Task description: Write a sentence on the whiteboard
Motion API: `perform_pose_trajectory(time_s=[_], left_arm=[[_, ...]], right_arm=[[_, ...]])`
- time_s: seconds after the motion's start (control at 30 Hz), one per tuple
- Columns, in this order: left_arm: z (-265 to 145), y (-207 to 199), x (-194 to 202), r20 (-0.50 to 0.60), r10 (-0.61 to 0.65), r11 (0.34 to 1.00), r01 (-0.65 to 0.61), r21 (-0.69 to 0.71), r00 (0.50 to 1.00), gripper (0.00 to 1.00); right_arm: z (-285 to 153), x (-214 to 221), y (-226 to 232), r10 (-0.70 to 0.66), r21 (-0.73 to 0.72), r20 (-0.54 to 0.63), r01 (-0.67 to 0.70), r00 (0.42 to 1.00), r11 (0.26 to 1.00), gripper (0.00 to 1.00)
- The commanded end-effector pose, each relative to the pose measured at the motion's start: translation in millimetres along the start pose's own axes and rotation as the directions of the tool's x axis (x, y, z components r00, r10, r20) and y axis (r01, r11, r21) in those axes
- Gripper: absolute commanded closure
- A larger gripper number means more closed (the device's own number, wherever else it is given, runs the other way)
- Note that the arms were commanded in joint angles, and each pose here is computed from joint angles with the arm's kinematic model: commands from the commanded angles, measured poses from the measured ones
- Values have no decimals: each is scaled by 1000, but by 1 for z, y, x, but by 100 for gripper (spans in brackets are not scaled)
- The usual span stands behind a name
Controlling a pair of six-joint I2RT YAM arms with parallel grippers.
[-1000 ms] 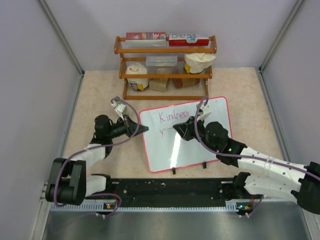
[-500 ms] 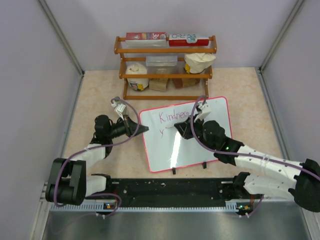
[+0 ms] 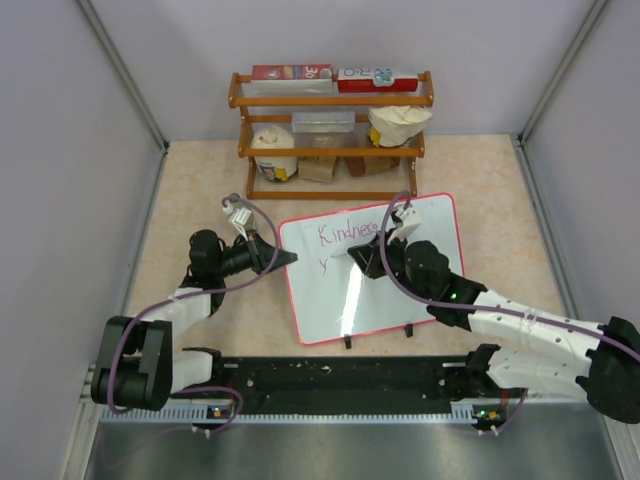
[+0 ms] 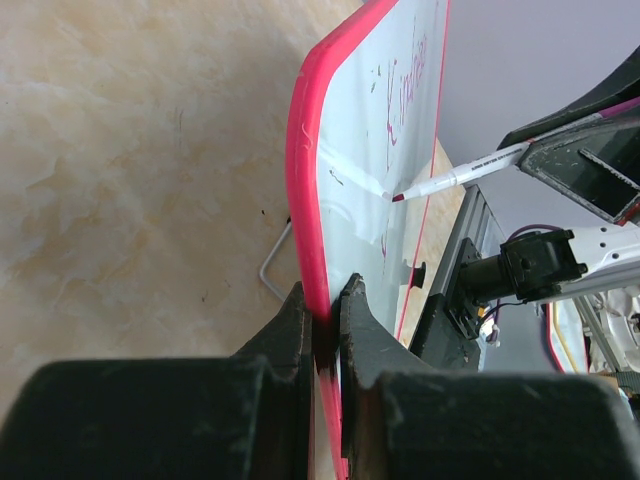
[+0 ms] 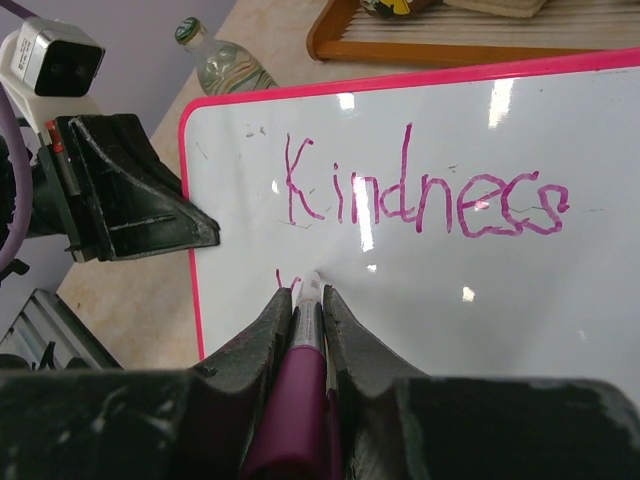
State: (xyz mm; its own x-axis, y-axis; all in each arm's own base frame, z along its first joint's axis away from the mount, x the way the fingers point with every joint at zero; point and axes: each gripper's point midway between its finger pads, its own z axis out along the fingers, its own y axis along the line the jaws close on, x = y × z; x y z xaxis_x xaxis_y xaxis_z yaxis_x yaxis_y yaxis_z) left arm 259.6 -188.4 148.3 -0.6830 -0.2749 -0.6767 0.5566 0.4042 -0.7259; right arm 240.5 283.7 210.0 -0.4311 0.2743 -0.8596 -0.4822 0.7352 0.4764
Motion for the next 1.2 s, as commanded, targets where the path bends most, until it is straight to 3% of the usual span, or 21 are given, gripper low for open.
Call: perform_pose_trajectory(time_s=[0.0,0.57,1.17], left_arm=[[1,35,0,23,166,977,-162,-136,986,100],[1,35,1,22,166,978,-162,-133,986,100],[1,35,0,24,166,978,-161,-135,986,100]], right_arm=[[3,-4,2,1,-17,15,0,1000,1000,100],[-5,20,-9,5,-4,-50,-5,999,1000,100],[-3,-12,-12,4,51,44,-6,999,999,100]])
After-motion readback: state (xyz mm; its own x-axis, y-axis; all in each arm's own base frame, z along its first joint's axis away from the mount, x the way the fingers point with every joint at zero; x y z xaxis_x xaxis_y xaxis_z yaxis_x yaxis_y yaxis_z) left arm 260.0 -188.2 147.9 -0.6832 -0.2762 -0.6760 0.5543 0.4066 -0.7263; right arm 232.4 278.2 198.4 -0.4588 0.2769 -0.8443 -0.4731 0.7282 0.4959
